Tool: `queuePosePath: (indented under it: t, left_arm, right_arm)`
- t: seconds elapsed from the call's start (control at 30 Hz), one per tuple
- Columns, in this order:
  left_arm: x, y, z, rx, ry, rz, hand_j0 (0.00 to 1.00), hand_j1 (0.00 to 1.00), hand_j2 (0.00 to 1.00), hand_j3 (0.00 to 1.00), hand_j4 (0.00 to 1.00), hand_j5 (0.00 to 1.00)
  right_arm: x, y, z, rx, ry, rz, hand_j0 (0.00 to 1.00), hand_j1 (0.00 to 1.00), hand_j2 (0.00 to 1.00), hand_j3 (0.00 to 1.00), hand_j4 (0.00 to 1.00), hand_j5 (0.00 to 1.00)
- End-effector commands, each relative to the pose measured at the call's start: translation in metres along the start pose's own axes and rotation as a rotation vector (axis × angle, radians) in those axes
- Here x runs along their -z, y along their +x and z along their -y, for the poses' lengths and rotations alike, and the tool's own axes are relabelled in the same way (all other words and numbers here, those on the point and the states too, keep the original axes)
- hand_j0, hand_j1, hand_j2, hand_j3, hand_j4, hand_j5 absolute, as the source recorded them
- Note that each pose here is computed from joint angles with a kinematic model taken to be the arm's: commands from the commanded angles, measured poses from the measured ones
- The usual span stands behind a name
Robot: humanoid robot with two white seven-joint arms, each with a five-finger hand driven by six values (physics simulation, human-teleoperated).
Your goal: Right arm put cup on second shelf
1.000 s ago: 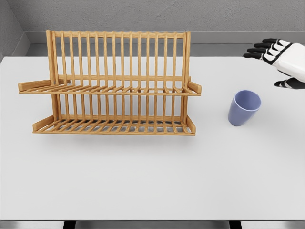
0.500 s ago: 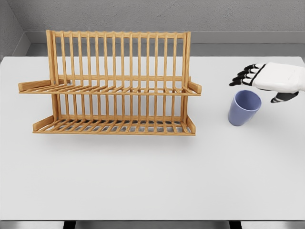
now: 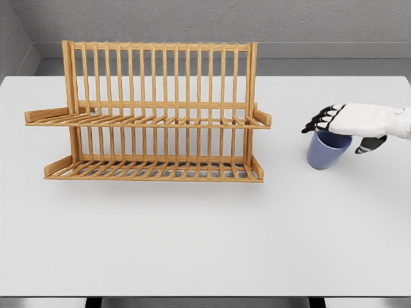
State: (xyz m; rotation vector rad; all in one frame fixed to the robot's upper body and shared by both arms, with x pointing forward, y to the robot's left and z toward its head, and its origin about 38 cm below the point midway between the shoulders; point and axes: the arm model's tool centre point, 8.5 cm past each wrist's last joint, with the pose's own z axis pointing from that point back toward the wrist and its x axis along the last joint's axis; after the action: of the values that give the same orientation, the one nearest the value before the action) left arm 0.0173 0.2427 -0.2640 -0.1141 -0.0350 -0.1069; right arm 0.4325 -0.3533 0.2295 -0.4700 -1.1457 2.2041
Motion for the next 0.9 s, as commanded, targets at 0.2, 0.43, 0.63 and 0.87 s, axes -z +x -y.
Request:
queuePosePath:
  t: [0.2,0.43,0.63,0.87]
  left_arm:
    - [0.000,0.000,0.000,0.000,0.000,0.000,1.00,1.00,1.00,1.00,1.00,1.00]
    - [0.000,0.000,0.000,0.000,0.000,0.000,1.00,1.00,1.00,1.00,1.00,1.00]
    - [0.000,0.000,0.000,0.000,0.000,0.000,1.00,1.00,1.00,1.00,1.00,1.00]
    - [0.000,0.000,0.000,-0.001,0.000,-0.001,1.00,1.00,1.00,1.00,1.00,1.00]
  right_arm:
    - [0.004,-0.002,-0.005,0.021,0.008,-0.001,1.00,1.00,1.00,1.00,1.00,1.00]
    - [0.005,0.002,-0.002,0.008,0.004,0.008,1.00,1.00,1.00,1.00,1.00,1.00]
    - [0.007,0.008,0.003,-0.011,-0.002,0.026,0.76,0.76,0.76,0.76,0.76,0.76]
    - [0.008,0.009,0.002,-0.013,0.003,0.029,0.59,0.59,0.59,0.59,0.59,0.59]
